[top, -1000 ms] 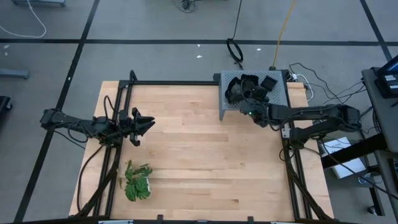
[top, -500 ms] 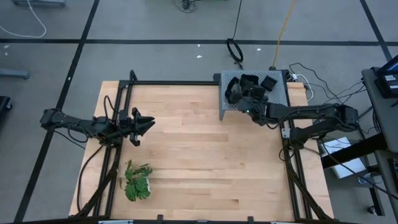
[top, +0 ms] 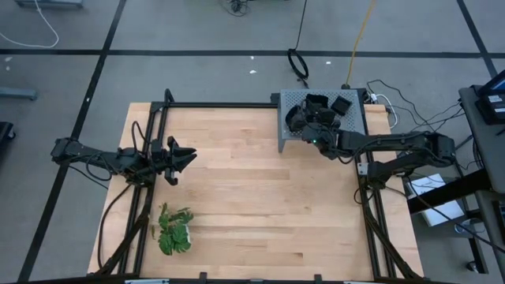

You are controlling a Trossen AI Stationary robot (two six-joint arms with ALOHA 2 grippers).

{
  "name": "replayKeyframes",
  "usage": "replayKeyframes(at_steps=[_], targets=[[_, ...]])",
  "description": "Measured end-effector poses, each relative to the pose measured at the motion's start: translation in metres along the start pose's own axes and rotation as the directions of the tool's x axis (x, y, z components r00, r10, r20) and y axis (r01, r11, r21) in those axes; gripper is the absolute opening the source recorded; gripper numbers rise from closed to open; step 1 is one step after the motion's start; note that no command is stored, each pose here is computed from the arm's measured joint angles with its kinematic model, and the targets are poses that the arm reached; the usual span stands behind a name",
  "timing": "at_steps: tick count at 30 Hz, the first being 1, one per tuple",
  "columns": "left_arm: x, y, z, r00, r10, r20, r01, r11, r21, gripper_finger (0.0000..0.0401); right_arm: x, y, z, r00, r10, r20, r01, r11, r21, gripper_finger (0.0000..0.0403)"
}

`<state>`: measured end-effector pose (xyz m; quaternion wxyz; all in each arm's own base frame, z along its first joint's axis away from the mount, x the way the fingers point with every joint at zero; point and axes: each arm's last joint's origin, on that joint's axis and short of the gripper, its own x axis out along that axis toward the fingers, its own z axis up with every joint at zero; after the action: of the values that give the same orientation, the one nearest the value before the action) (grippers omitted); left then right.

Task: Pick & Place Mini shaped plates
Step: Stack the leaf-shaped plate on the leaf-shaped plates on the shelf, then return to Home Position

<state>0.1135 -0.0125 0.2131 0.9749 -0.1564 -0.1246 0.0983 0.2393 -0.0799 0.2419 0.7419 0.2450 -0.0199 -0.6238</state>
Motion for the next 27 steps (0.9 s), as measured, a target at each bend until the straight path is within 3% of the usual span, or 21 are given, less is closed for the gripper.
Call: replayKeyframes(at_steps=[14,17,20,24,27], targets=[[0.000,0.000,0.000,1.000,0.000,0.000,0.000,1.000,0.000,0.0115,-0.013,0.016,0.034,0.980,0.144,0.137,-0.123,0.981,-0.148,0.0135],[0.000,0.000,0.000,1.000,0.000,0.000,0.000,1.000,0.000,0.0115,-0.017,0.021,0.044,0.959,0.242,0.147,-0.208,0.955,-0.213,0.0136],[0.000,0.000,0.000,1.000,0.000,0.000,0.000,1.000,0.000,0.0115,-0.025,0.027,0.058,0.903,0.397,0.167,-0.350,0.902,-0.253,0.0132],[0.000,0.000,0.000,1.000,0.000,0.000,0.000,1.000,0.000,0.0115,-0.040,0.027,0.082,0.786,0.571,0.235,-0.492,0.809,-0.322,0.0131],[0.000,0.000,0.000,1.000,0.000,0.000,0.000,1.000,0.000,0.0115,-0.054,0.017,0.102,0.745,0.601,0.289,-0.517,0.794,-0.321,0.0134]])
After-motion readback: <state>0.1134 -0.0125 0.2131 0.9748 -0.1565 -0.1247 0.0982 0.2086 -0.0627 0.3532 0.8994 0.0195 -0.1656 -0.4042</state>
